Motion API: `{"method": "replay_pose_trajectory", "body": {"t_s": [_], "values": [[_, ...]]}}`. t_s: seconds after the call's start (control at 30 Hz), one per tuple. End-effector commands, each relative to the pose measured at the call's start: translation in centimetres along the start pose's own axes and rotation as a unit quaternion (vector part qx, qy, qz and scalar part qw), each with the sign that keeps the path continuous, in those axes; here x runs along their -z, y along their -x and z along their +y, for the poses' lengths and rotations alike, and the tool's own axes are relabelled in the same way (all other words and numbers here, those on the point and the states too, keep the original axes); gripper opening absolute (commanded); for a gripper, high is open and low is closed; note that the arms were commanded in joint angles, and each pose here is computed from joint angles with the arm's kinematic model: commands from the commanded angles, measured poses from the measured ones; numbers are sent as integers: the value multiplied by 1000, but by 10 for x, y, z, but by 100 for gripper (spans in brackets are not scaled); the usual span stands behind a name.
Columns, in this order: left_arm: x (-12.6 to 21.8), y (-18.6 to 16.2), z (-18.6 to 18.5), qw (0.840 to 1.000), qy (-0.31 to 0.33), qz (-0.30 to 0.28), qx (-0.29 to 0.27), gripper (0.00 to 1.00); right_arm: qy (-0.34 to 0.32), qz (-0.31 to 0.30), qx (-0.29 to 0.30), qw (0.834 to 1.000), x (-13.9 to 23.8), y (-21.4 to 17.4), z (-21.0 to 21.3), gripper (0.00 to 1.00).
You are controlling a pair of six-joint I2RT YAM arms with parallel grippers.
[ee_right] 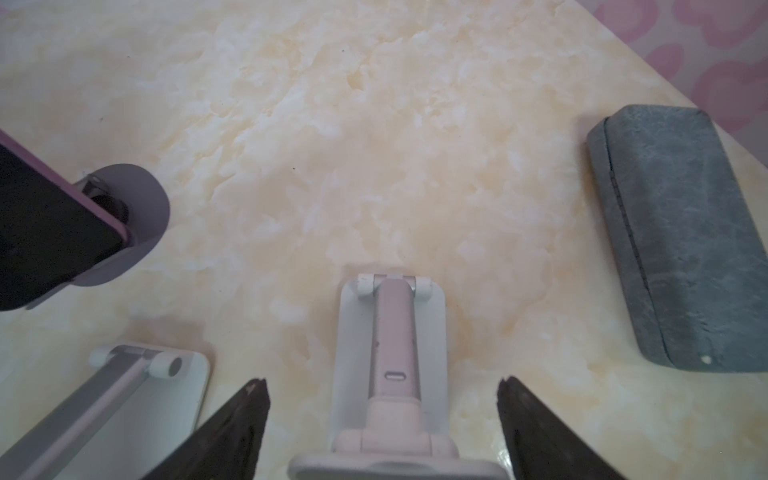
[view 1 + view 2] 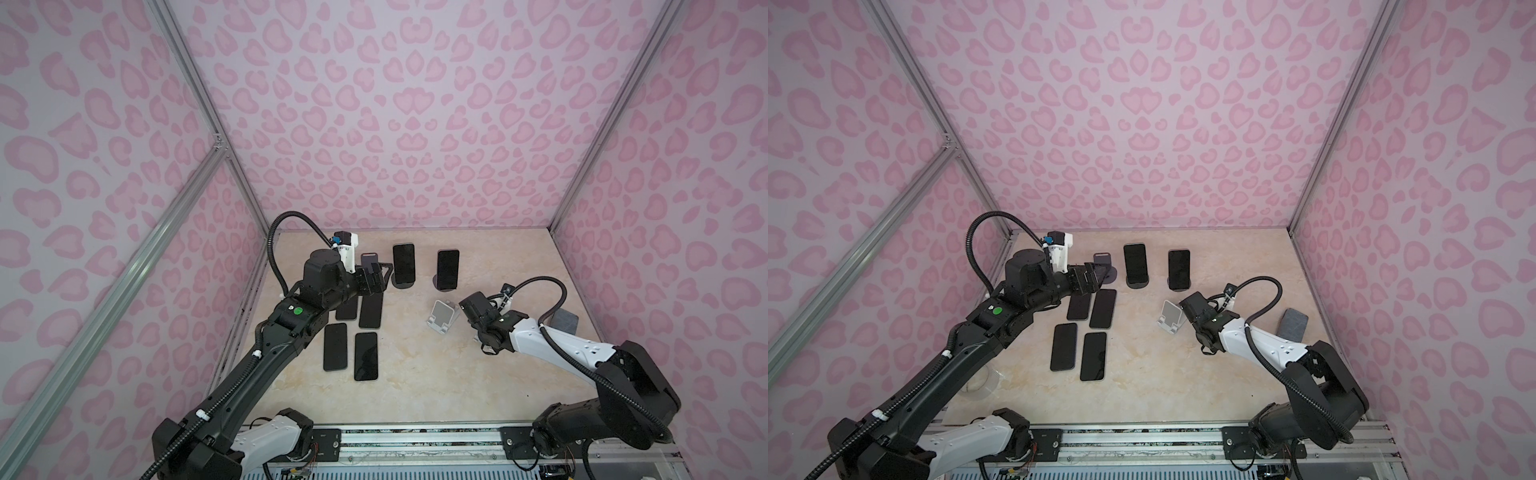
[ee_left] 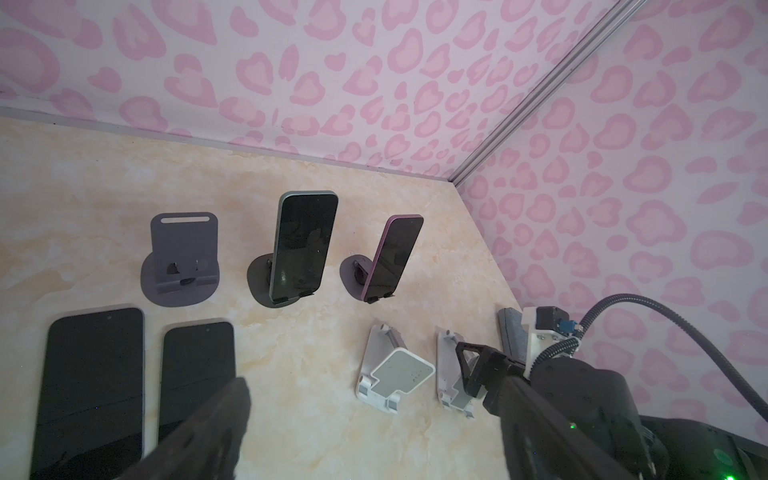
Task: Remove the phone from the phone stand
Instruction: 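Lower the right gripper and close it on the white stand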
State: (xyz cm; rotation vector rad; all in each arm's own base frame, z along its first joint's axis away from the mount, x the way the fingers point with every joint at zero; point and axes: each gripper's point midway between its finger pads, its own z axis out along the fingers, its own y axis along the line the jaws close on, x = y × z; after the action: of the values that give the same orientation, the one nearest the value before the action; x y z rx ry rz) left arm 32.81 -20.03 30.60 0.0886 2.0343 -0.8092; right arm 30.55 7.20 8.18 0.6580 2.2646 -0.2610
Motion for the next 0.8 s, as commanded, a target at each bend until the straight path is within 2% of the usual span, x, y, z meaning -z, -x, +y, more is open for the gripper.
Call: {"method": "replay_pose_trajectory", "body": {"t_s": [0.0,0.4,0.63,0.77], "values": [[-2,7,-5,1000,-12,-12,1,96,-9,-7,-24,1000,-3,-10,-8,82],[-5,4,-2,1000,-8,-8,1,96,11,-20,-7,1000,-6,-14,-3,55],[-6,4,-2,1000,-11,-8,1,96,33,-49,13,998,6,7,-2,54],[-6,5,-3,1000,-14,-8,2,96,65,-71,20,995,0,21,2,53]]}}
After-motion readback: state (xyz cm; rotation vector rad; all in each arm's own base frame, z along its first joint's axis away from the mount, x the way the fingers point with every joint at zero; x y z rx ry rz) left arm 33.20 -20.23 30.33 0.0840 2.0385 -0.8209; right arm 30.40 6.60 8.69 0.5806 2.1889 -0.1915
